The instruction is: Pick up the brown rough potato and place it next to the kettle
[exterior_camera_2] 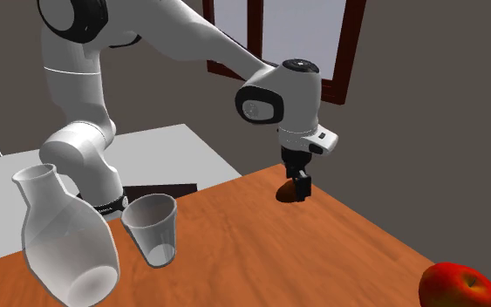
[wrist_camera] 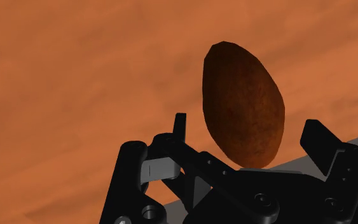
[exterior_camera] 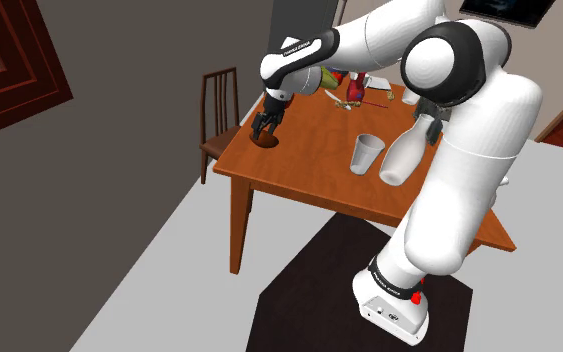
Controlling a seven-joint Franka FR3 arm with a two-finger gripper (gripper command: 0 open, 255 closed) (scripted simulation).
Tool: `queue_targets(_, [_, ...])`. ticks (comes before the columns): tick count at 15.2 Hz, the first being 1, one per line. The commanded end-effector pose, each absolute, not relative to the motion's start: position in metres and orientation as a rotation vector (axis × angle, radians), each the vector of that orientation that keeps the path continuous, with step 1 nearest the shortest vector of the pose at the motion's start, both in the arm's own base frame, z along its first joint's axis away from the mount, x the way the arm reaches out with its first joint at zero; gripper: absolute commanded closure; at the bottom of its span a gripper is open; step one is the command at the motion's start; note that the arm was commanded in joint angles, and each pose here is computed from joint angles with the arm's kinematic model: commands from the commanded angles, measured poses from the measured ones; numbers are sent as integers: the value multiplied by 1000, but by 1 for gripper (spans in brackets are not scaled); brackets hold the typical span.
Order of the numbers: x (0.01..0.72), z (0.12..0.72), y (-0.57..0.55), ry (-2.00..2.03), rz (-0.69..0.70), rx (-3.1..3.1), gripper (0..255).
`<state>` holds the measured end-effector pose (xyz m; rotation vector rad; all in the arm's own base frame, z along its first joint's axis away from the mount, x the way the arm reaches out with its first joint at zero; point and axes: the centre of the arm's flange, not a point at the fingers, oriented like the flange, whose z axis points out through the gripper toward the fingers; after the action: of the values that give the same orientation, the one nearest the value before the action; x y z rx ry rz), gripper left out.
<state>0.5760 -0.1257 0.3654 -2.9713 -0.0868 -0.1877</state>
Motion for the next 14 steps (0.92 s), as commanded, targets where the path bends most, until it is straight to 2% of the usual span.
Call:
queue_targets(1, [576,358,-125,-87,-188,-2971,0])
queue_targets(8, [576,358,-125,-87,-188,-2971,0])
queue_targets(9, [576,358,-125,-87,-188,-2971,255])
queue_targets(14, [576,358,-125,-87,-188,-2971,255])
